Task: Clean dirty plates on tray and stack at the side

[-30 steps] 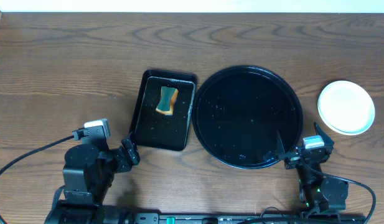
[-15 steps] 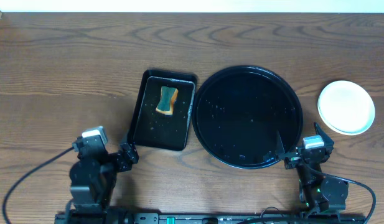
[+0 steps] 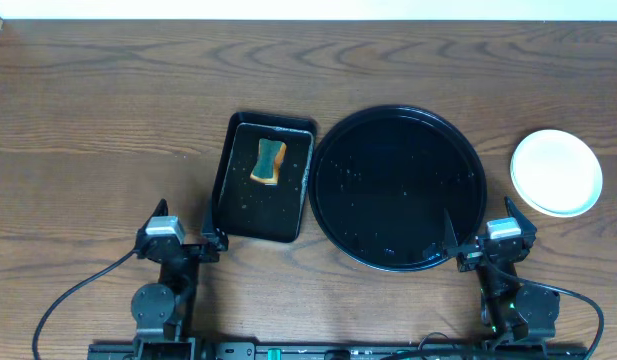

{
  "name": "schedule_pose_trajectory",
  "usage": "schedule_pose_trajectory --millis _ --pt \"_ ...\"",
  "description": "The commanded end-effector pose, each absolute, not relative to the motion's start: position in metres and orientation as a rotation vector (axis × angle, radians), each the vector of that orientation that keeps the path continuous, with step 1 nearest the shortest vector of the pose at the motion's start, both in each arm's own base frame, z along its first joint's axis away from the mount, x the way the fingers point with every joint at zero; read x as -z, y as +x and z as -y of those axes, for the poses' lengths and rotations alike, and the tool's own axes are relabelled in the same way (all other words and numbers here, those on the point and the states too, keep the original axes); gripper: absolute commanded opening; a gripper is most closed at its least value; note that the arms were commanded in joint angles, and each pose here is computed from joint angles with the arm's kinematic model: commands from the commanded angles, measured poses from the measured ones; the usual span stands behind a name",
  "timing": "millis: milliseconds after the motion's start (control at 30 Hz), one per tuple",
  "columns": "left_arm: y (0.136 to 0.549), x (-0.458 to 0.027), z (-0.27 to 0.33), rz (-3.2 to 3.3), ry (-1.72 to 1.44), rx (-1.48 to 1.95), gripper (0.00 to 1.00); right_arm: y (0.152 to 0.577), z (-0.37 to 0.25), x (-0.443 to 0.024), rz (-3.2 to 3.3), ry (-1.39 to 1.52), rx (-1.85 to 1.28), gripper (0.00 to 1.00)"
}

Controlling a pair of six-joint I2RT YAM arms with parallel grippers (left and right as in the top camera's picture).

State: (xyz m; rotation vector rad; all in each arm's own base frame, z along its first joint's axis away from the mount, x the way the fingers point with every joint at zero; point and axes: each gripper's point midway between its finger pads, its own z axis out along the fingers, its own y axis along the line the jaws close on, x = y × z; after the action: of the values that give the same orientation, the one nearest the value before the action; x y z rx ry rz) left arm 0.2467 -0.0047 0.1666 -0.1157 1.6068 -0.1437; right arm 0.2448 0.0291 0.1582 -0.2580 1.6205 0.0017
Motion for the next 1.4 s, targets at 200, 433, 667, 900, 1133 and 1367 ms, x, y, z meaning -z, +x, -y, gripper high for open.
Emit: schedule_pose_trajectory --millis 200,433,667,900,1133,1367 --pt "0.244 -0.138 0.004 -1.718 -0.077 0.098 0.86 0.245 -0.029 -0.157 -1.622 -0.263 0.005 0.99" --pt "0.244 -0.138 0.004 -1.721 -0.076 0.097 0.86 0.245 -0.029 -0.157 -1.622 -0.263 0.005 0.99" --pt "0.244 -0.138 0.004 -1.721 -0.076 0.097 0.86 0.245 -0.029 -0.157 -1.622 -0.263 0.005 0.99" --pt "0.244 -0.138 0.004 -1.721 -0.077 0.098 0.86 0.245 -0.029 -0.157 -1.622 -0.263 0.005 0.99" --pt "0.244 -0.138 0.004 -1.721 -0.077 0.098 0.86 0.245 -0.029 -0.157 -1.622 -0.263 0.005 0.99" --pt "0.244 -0.138 0.004 -1.721 -0.077 0.098 0.86 0.245 -0.029 -0.157 -1.622 -0.263 0.005 0.99"
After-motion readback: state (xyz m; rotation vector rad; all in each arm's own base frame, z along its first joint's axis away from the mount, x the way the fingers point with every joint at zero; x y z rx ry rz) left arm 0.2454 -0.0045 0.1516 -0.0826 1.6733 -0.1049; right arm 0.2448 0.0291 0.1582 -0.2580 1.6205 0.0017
